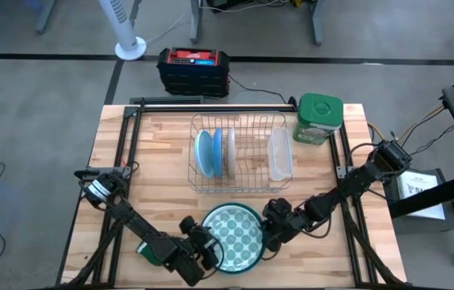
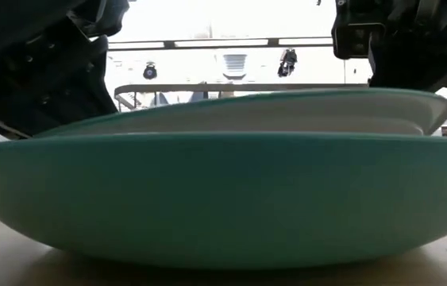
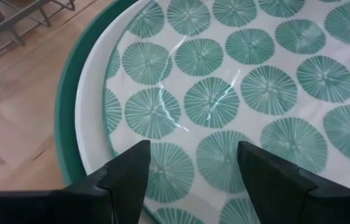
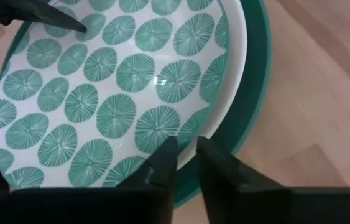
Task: Sort dishes
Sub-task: Put the green patterned plate in the dish rack
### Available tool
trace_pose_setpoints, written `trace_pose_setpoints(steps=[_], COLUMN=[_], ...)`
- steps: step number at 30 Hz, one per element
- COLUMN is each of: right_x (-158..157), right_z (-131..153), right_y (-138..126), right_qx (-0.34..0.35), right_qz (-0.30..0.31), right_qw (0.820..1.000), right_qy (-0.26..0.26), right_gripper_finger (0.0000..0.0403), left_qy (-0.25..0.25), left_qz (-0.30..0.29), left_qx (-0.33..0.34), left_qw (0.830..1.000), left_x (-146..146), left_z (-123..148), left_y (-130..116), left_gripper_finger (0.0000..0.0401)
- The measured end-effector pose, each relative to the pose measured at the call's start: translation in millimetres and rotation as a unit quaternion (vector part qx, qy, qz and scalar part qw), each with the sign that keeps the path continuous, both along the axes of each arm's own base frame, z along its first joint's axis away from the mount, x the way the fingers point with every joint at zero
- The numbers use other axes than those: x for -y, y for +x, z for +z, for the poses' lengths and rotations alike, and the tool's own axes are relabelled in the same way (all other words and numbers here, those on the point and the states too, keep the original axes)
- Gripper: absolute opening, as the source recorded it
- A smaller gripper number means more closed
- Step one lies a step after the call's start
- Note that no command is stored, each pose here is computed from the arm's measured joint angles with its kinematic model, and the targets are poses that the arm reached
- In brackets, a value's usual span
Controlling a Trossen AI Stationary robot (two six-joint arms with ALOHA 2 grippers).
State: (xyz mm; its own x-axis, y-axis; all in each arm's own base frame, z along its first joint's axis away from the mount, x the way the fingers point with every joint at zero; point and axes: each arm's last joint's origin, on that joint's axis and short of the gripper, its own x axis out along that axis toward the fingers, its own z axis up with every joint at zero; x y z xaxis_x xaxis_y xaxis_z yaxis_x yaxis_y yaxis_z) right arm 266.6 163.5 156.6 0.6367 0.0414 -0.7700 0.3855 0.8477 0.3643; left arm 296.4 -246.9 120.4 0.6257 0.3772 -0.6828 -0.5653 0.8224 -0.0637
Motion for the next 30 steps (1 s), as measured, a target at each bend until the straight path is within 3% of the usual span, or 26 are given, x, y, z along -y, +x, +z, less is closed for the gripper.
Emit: trace_pose_setpoints(steps=[8, 15, 21, 30], right_x=[1, 7, 12, 17], right_z=[0, 0, 4, 5], right_y=[1, 6, 14, 17], right_qx=[-0.013, -0.013, 0.018, 0.019], right_qz=[-0.009, -0.014, -0.010, -0.015], right_qw=[0.999, 0.999, 0.998, 0.998], right_qy=[0.033, 0.046, 0.052, 0.057], right_gripper_finger=[0.0181, 0.0239, 0.0248, 0.0199], left_qy=[-0.015, -0.023, -0.020, -0.024], left_qz=[0.001, 0.000, -0.008, -0.020], left_qx=[0.010, 0.043, 0.050, 0.072], left_qw=[1.000, 0.999, 0.999, 0.997], left_x=[0, -2, -4, -12], left_z=[-3, -11, -11, -18], left_y=[1, 2, 6, 10], left_gripper_finger=[0.0232, 0.0232, 0.0232, 0.0232])
